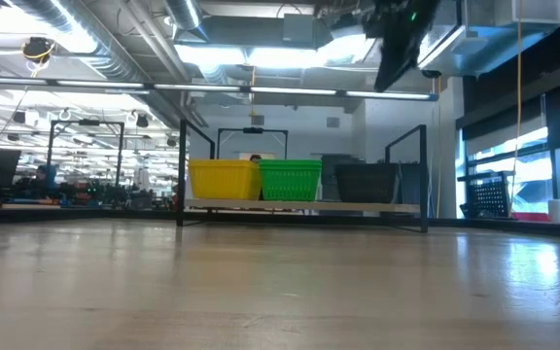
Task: Stack baskets on shelf by color
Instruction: Stack the yellow bin on top of the yellow bin on the shelf
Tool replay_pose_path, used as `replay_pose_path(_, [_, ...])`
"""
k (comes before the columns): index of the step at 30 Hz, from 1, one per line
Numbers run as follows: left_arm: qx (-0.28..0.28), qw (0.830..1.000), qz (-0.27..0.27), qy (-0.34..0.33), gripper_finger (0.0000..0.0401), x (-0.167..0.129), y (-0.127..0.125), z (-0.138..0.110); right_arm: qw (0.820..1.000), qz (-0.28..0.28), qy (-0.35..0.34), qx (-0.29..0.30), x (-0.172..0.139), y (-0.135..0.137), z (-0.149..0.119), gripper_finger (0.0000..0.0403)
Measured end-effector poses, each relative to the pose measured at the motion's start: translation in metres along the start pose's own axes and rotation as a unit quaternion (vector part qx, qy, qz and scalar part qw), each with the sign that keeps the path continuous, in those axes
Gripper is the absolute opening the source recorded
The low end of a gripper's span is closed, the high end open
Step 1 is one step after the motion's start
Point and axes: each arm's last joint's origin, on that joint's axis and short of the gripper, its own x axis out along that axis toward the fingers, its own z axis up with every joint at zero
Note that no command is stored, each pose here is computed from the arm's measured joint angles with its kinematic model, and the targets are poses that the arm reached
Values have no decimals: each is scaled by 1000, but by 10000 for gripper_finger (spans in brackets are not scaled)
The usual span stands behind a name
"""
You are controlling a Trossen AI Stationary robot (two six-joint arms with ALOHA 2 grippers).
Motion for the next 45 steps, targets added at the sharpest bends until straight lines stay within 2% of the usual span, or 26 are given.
replay_pose_path(4, [0, 1000, 0, 0, 50, 0, 0, 0, 998, 54, 30, -20, -27, 39, -12, 116])
replay_pose_path(7, [0, 1000, 0, 0, 50, 0, 0, 0, 993, 108, 21, -49, -45, 71, -17, 116])
replay_pose_path(12, [0, 1000, 0, 1, 50, 0, 0, 0, 964, 247, 13, -97, -71, 124, -28, 116])
replay_pose_path(15, [4, 1000, -1, 6, 50, 0, 0, -1, 949, 302, 37, -82, -83, 151, -37, 116])
replay_pose_path(18, [1, 1000, -14, 14, 50, 0, -1, -3, 940, 330, 72, -52, -91, 173, -45, 116])
replay_pose_path(24, [7, 996, -83, 38, 50, -1, -5, -8, 929, 342, 141, 14, -103, 204, -62, 116])
replay_pose_path(28, [15, 995, -85, 49, 50, -1, -4, -10, 922, 335, 189, 40, -105, 229, -72, 116])
replay_pose_path(31, [19, 994, -85, 58, 50, -1, -4, -12, 924, 310, 213, 61, -100, 249, -79, 116])
replay_pose_path(38, [20, 994, -85, 60, 50, -1, -4, -12, 923, 282, 263, -5, -82, 298, -100, 116])
replay_pose_path(45, [22, 994, -85, 62, 50, -1, -4, -13, 919, 218, 325, -44, -48, 347, -127, 116])
